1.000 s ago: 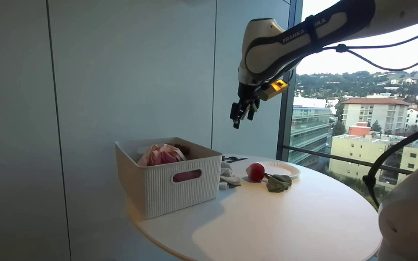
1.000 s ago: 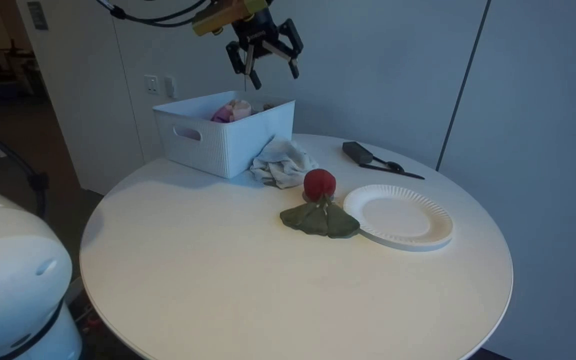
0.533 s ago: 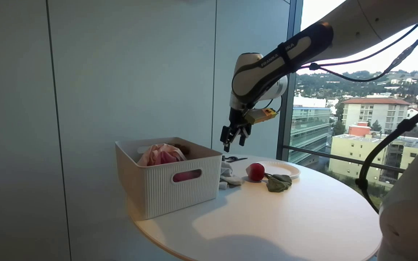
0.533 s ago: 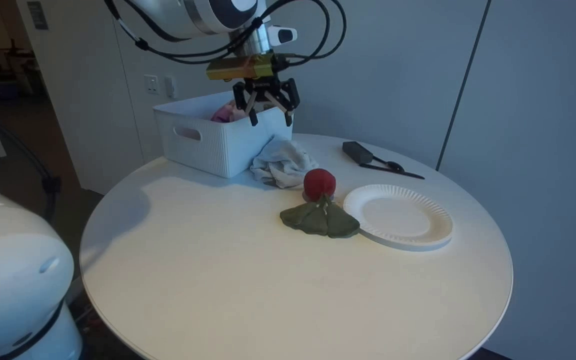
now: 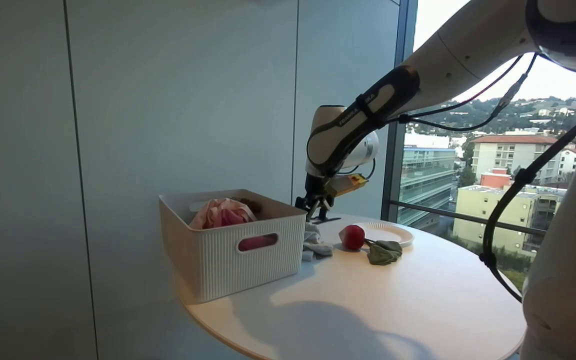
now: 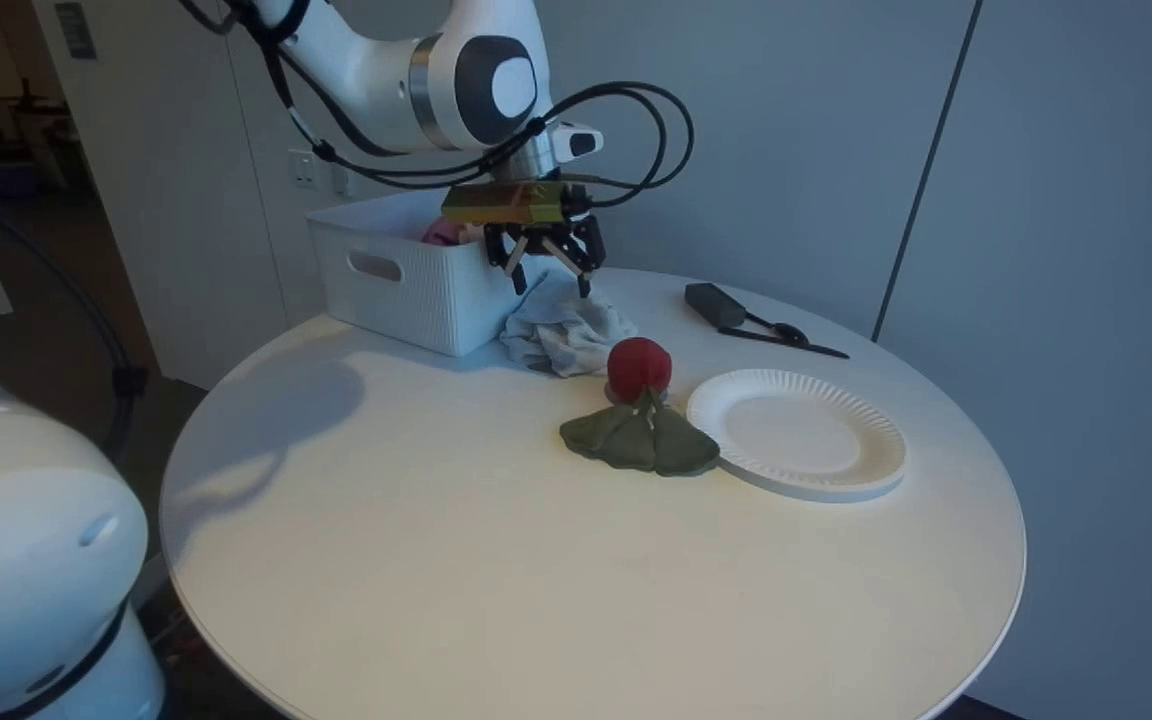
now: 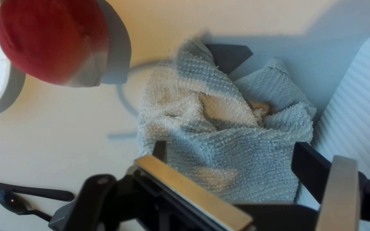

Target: Put the shirts, the moose toy, the towel and the beetroot plushy in the basket

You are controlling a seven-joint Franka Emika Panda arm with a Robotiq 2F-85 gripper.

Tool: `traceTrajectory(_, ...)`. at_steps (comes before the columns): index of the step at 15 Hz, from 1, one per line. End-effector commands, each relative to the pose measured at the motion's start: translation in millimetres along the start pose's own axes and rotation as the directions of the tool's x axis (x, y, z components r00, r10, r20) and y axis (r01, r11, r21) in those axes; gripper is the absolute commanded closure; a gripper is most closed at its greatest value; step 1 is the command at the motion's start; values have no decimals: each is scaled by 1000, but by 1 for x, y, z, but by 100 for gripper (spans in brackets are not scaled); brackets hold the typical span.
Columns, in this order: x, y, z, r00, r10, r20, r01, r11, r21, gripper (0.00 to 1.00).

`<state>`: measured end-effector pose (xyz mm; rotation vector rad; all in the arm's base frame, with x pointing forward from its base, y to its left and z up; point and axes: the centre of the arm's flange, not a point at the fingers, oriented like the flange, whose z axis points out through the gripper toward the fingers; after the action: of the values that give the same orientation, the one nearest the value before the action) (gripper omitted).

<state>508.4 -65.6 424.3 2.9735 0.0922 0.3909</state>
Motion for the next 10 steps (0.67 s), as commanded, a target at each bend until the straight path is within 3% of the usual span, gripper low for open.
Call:
traceTrajectory(1,20,8,21,999,29,-41,-30,999,-40,0)
traceTrajectory(6,31,17,44,995,59,-78,-62,998,-31,0)
traceTrajectory(9,34,19,61,996,72,-58,-74,997,-22,3)
traceTrajectory(10,35,19,66,995,80,-56,-80,997,-7,25)
